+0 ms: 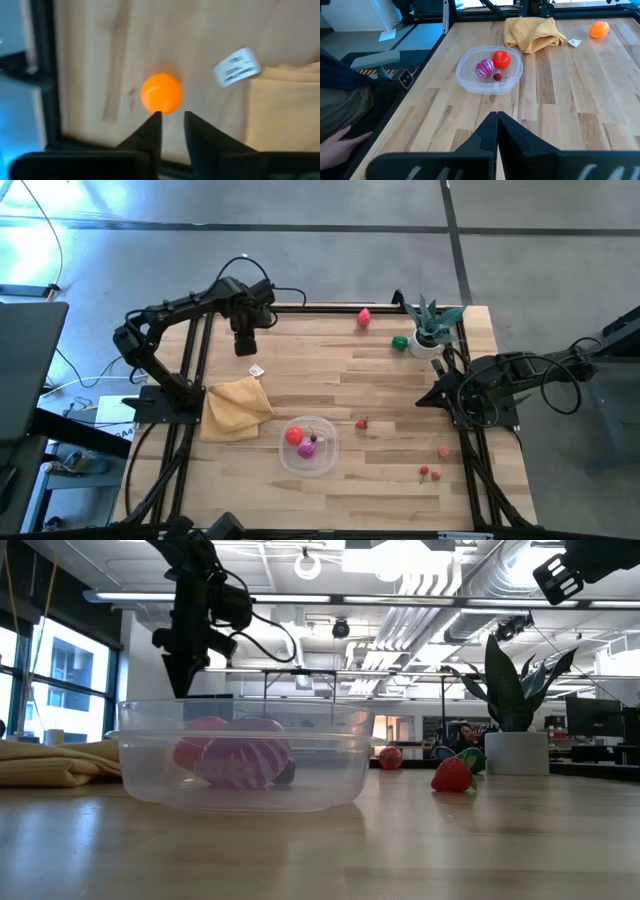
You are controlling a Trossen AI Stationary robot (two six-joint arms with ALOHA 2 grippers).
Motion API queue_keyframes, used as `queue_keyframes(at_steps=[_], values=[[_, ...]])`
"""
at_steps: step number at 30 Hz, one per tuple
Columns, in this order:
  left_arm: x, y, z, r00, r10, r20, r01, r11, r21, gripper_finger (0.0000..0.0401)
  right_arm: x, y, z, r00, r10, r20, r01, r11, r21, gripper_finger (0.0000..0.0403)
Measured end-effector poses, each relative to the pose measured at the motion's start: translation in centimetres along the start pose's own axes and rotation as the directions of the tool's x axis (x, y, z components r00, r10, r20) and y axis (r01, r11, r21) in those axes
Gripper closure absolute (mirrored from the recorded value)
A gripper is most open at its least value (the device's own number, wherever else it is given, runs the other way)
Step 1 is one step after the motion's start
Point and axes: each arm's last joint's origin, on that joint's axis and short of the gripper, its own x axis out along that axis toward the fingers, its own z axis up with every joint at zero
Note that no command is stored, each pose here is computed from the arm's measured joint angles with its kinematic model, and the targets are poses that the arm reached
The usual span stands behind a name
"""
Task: Pick and placing Produce into tupperware
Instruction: Put the orange into the transparent bin
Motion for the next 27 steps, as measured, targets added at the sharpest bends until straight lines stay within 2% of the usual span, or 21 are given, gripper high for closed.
queue_keyframes(at_steps=[4, 9, 16, 27], values=[[0.0, 0.1, -0.1, 0.999, 0.036, -0.026, -0.038, 0.998, -0.045, 0.026, 0.0, 0.0, 0.0, 1.0, 0.0, 0.0, 0.0, 1.0, 0.0, 0.0402], [2.0, -0.6, -0.5, 0.998, -0.039, -0.039, 0.039, 0.999, -0.001, 0.0205, 0.0, 0.0, 0.0, 1.0, 0.0, 0.0, 0.0, 1.0, 0.0, 0.0402], [4.8, -1.1, -2.2, 0.985, -0.087, -0.146, 0.086, 0.996, -0.009, 0.0164, 0.0, 0.0, 0.0, 1.0, 0.0, 0.0, 0.0, 1.0, 0.0, 0.0402], [5.9, -0.3, -1.6, 0.998, 0.01, -0.061, -0.012, 0.999, -0.032, 0.0106, 0.0, 0.0, 0.0, 1.0, 0.0, 0.0, 0.0, 1.0, 0.0, 0.0402]])
